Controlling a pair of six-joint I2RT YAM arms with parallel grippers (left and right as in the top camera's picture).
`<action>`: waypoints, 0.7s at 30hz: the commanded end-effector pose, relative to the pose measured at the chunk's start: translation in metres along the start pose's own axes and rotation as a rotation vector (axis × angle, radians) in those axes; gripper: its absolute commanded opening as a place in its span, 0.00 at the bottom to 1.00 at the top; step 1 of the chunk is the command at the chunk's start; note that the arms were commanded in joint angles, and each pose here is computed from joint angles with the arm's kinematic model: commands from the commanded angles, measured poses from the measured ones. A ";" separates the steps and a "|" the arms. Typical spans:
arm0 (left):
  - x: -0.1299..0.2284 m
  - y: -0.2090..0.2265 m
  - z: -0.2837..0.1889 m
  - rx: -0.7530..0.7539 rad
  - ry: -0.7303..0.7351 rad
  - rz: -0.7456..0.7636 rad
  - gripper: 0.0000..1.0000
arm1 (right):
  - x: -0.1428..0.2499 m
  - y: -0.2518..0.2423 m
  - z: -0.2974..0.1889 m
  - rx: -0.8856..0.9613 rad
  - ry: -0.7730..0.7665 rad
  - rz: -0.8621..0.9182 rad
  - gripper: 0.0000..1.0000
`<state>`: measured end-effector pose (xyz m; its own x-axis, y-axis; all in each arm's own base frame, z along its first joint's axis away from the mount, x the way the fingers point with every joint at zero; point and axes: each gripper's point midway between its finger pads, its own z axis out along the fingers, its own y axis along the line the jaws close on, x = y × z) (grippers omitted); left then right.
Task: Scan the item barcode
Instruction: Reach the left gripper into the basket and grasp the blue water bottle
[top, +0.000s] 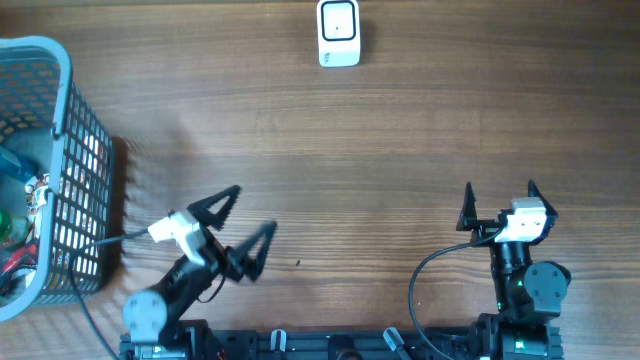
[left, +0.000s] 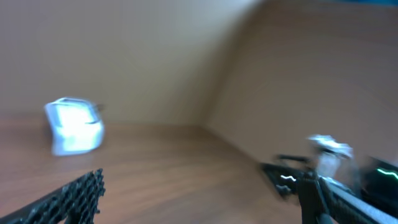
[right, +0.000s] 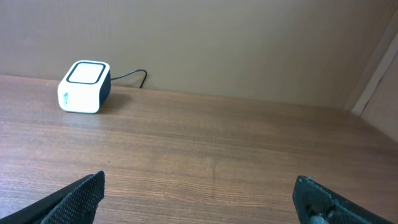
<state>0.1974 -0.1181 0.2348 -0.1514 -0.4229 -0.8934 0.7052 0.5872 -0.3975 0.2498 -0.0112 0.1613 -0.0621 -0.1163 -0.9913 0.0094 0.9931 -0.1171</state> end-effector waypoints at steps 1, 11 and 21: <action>-0.016 -0.047 -0.003 0.193 0.026 0.019 1.00 | -0.001 0.004 0.000 -0.020 -0.003 0.018 1.00; -0.119 -0.063 0.003 0.063 -0.176 0.176 1.00 | -0.001 0.004 0.000 -0.020 -0.003 0.018 1.00; -0.211 0.029 0.037 -0.635 0.437 0.011 1.00 | -0.001 0.004 0.000 -0.020 -0.003 0.018 0.99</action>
<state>0.2523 -0.0521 0.3911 -0.5487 -0.2953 -0.7821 0.1784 0.8726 -0.4547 0.2501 -0.0111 0.1597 -0.0688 -0.1156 -0.9909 0.0078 0.9932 -0.1164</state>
